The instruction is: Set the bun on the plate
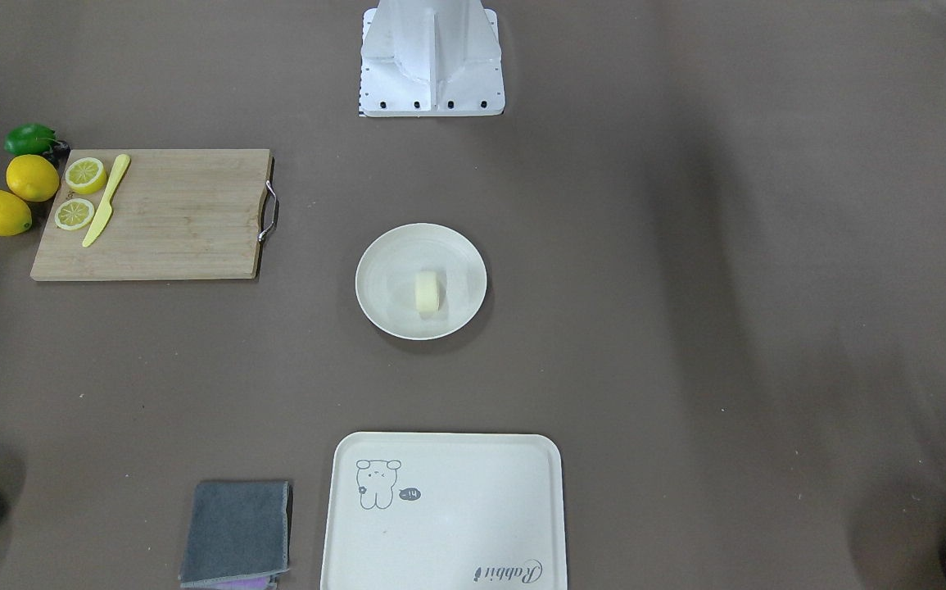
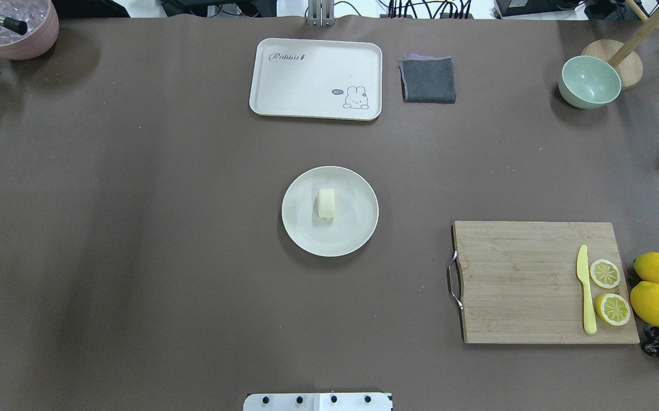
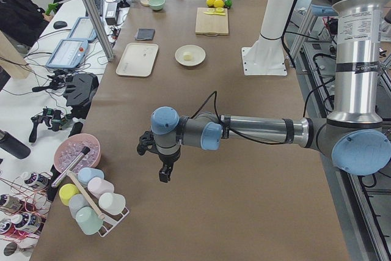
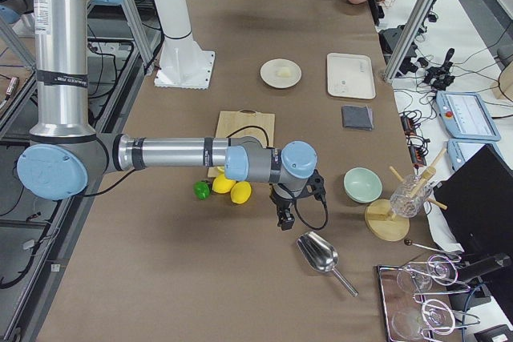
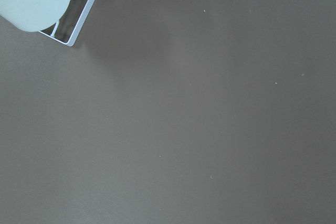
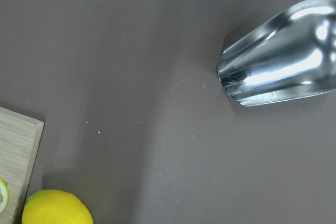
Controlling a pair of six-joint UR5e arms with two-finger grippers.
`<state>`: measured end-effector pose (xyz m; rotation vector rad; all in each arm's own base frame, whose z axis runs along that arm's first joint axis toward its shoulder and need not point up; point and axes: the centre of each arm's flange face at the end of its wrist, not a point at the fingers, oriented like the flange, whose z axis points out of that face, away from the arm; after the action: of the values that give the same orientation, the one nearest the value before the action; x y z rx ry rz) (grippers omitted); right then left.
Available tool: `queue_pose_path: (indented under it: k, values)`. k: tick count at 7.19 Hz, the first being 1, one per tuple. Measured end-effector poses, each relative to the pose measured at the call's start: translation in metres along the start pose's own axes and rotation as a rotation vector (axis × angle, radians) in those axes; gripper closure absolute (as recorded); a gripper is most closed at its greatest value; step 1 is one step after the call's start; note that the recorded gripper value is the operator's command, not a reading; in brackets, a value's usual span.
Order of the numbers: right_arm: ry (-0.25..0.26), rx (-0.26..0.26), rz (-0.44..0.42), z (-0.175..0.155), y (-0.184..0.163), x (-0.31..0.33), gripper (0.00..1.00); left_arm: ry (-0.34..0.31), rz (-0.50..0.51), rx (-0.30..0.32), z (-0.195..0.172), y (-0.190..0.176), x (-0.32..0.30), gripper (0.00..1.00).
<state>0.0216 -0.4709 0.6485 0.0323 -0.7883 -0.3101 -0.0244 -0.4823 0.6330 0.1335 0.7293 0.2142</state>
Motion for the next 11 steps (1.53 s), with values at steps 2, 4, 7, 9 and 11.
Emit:
queue_pose_path:
  k: [2, 4, 7, 9, 11]
  values:
    - [0.005, 0.003, 0.006, -0.002, 0.004, 0.002, 0.0, -0.001, 0.014, 0.016, -0.008, -0.001, 0.007, 0.02]
    - [0.005, 0.001, 0.009, -0.001, 0.007, 0.003, 0.0, -0.004, 0.015, 0.018, -0.01, 0.002, 0.009, 0.02]
    - [0.012, 0.007, 0.002, -0.004, 0.006, 0.0, 0.0, -0.002, 0.011, 0.005, -0.005, 0.011, 0.006, 0.02]
    - [0.066, 0.006, -0.008, -0.011, 0.007, 0.0, 0.0, 0.0, 0.011, 0.002, -0.004, 0.015, 0.006, 0.02]
    - [0.094, 0.012, -0.017, -0.017, 0.007, -0.003, 0.0, 0.046, 0.001, -0.004, -0.001, 0.018, 0.007, 0.02]
